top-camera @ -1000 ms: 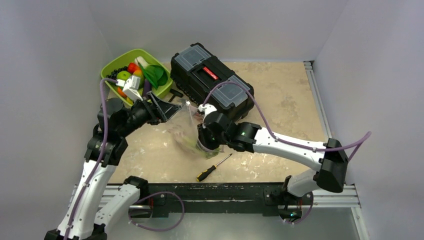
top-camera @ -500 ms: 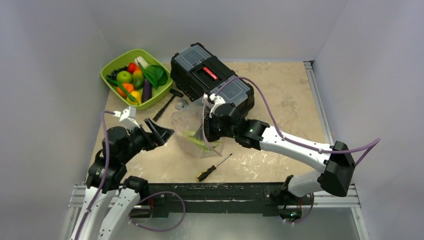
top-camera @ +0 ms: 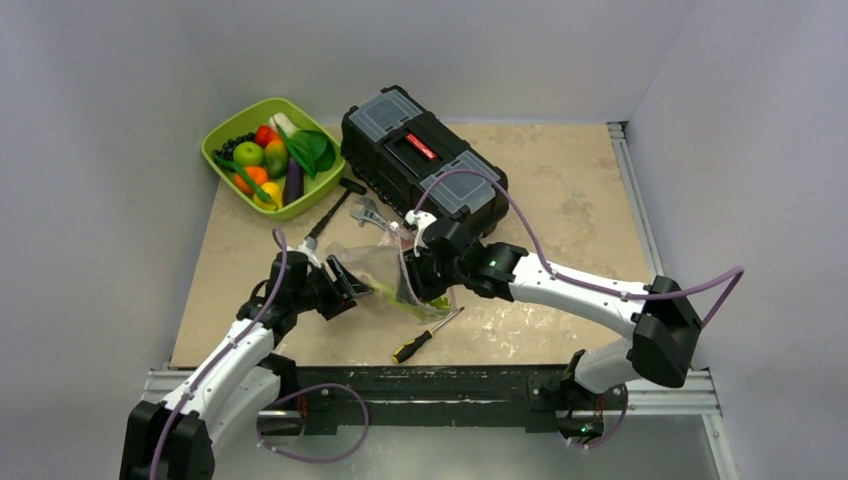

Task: Place the food in the zip-top bag and seal the zipper
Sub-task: Adjust the fake vegetable in the zipper food storage bag.

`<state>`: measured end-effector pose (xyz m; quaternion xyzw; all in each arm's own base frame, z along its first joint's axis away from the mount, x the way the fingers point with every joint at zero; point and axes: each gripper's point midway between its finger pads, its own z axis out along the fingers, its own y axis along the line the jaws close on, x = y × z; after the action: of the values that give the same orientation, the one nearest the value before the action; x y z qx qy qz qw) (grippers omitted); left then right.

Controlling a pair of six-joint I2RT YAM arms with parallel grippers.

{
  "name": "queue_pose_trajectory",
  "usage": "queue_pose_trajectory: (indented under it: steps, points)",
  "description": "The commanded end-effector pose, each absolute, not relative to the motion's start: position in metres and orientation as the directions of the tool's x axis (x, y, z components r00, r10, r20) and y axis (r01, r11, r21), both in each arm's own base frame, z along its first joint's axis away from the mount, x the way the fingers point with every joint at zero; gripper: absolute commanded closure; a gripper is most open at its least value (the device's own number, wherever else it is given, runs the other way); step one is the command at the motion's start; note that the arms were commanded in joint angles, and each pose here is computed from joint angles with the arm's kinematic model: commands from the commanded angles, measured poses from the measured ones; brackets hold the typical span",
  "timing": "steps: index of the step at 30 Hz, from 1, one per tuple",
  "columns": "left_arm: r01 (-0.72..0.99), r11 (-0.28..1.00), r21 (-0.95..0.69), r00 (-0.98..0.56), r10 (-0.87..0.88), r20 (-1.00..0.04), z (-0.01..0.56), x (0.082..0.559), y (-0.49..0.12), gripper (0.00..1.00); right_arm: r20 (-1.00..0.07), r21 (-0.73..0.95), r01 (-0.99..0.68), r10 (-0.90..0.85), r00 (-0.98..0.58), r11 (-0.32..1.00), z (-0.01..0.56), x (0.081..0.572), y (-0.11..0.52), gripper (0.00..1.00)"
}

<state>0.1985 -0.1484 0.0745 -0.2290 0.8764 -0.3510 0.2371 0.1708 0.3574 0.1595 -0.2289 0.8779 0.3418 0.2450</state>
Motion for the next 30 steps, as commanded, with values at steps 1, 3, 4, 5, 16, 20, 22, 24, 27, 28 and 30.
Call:
queue_pose_trajectory:
  steps: [1, 3, 4, 5, 16, 20, 22, 24, 27, 28, 30]
  points:
    - [-0.137, 0.547, -0.826, -0.743, -0.608, -0.28, 0.101, 0.225, -0.165, 0.41, -0.595, 0.455, -0.62, -0.3, -0.746, 0.639, 0.15, 0.17, 0.362, 0.61]
    - [-0.16, 0.54, -0.826, -0.737, -0.622, -0.264, 0.092, 0.223, -0.163, 0.42, -0.607, 0.425, -0.626, -0.308, -0.733, 0.653, 0.14, 0.175, 0.361, 0.56]
    - [-0.148, 0.527, -0.837, -0.728, -0.63, -0.269, 0.095, 0.226, -0.164, 0.42, -0.617, 0.405, -0.63, -0.311, -0.723, 0.662, 0.135, 0.179, 0.36, 0.53]
    - [-0.149, 0.52, -0.841, -0.727, -0.634, -0.263, 0.094, 0.226, -0.164, 0.42, -0.626, 0.387, -0.637, -0.317, -0.712, 0.667, 0.131, 0.181, 0.36, 0.5]
    - [-0.149, 0.509, -0.848, -0.727, -0.637, -0.255, 0.095, 0.222, -0.165, 0.43, -0.761, 0.247, -0.686, -0.302, -0.575, 0.684, 0.099, 0.195, 0.359, 0.62]
    - [-0.143, 0.521, -0.842, -0.724, -0.635, -0.27, 0.1, 0.218, -0.162, 0.43, -0.773, 0.279, -0.675, -0.257, -0.58, 0.683, 0.103, 0.197, 0.365, 1.0]
    - [-0.126, 0.538, -0.833, -0.72, -0.627, -0.296, 0.107, 0.216, -0.159, 0.42, -0.767, 0.329, -0.653, -0.21, -0.606, 0.682, 0.112, 0.195, 0.369, 1.0]
    - [-0.118, 0.569, -0.814, -0.717, -0.616, -0.327, 0.112, 0.21, -0.154, 0.4, -0.77, 0.376, -0.638, -0.157, -0.619, 0.672, 0.128, 0.195, 0.373, 1.0]
    - [-0.072, 0.622, -0.78, -0.692, -0.594, -0.41, 0.133, 0.203, -0.143, 0.36, -0.757, 0.487, -0.597, -0.032, -0.652, 0.637, 0.161, 0.197, 0.376, 1.0]
    - [-0.062, 0.64, -0.766, -0.684, -0.586, -0.434, 0.14, 0.199, -0.139, 0.36, -0.752, 0.52, -0.582, 0.012, -0.659, 0.626, 0.171, 0.2, 0.376, 1.0]
    - [-0.064, 0.679, -0.731, -0.643, -0.588, -0.49, 0.155, 0.192, -0.125, 0.35, -0.728, 0.589, -0.569, 0.071, -0.682, 0.573, 0.191, 0.2, 0.379, 1.0]
